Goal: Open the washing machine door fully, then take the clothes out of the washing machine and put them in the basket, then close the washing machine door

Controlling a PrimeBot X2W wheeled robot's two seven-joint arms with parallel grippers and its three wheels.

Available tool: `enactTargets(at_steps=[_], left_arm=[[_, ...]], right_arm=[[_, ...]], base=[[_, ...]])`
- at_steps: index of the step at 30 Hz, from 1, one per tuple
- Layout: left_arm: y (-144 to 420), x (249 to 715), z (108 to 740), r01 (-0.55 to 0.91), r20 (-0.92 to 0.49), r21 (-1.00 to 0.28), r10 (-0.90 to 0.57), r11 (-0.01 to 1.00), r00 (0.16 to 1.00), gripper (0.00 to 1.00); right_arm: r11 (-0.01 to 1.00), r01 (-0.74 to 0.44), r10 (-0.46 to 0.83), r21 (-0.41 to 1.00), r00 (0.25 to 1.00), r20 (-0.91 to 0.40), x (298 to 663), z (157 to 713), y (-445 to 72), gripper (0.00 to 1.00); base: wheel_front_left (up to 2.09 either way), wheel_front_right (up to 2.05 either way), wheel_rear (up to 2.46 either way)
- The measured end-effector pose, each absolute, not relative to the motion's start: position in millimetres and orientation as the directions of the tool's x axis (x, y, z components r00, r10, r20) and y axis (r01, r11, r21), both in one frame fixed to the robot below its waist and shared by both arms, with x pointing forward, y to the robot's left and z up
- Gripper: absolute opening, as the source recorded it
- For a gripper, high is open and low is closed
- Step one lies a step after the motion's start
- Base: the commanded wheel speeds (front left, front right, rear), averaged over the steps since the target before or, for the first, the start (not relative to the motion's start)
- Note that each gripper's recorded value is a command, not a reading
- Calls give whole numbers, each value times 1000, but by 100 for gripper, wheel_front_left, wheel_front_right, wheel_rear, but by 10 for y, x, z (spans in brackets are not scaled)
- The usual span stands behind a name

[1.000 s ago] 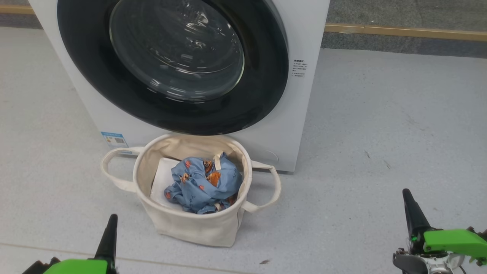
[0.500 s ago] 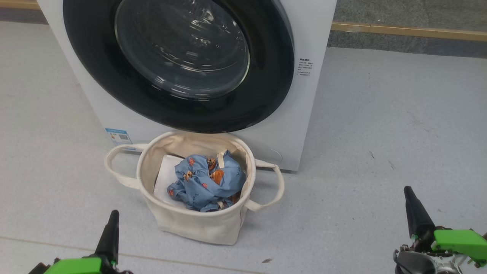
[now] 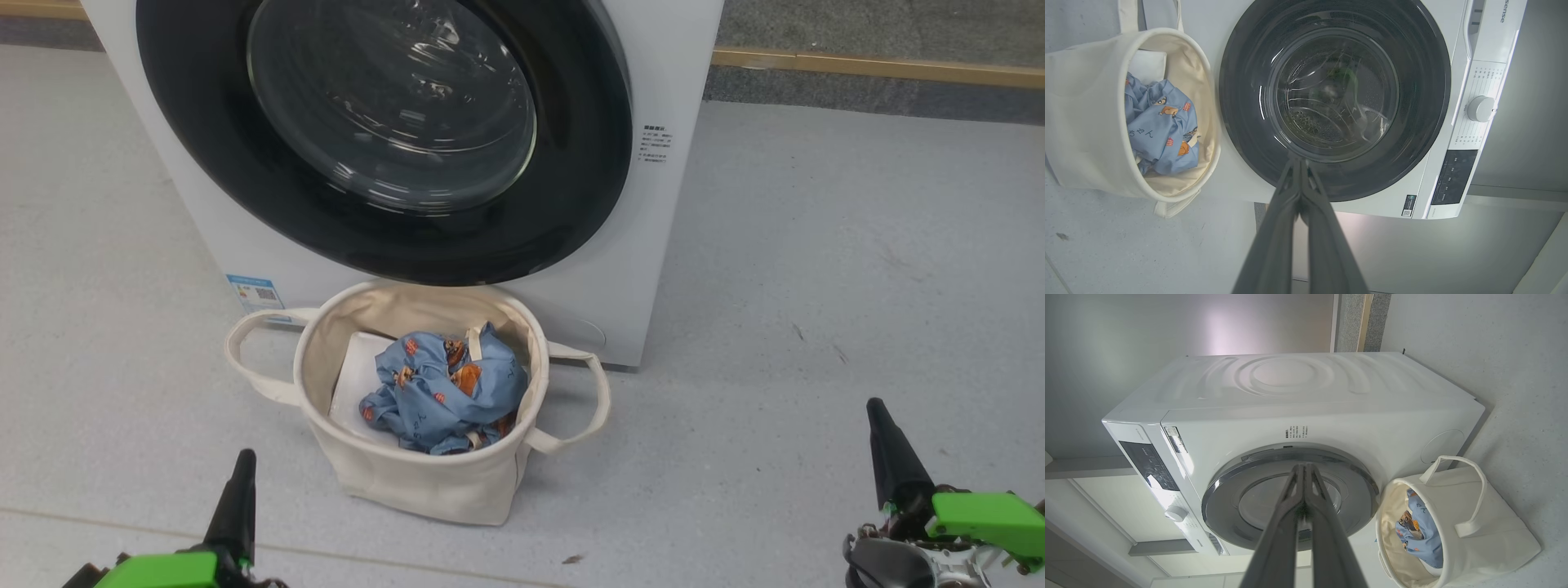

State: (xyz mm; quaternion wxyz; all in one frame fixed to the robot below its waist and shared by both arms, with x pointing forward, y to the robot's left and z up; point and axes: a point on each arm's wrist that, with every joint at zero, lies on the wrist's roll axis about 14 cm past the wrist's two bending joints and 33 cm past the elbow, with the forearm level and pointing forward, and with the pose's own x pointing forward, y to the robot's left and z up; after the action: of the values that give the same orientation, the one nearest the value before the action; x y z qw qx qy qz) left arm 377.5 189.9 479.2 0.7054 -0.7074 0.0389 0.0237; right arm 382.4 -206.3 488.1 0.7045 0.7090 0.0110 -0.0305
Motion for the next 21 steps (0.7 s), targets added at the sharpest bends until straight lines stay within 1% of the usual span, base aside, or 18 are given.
enactTargets(at_steps=[21], left_arm=[[1898, 3775, 4792, -88, -88, -996, -22, -2, 996, 0]], right_arm=[[-7, 58, -28, 998, 998, -59, 3824, 4881, -2064, 0]], base=[[0, 0, 0]])
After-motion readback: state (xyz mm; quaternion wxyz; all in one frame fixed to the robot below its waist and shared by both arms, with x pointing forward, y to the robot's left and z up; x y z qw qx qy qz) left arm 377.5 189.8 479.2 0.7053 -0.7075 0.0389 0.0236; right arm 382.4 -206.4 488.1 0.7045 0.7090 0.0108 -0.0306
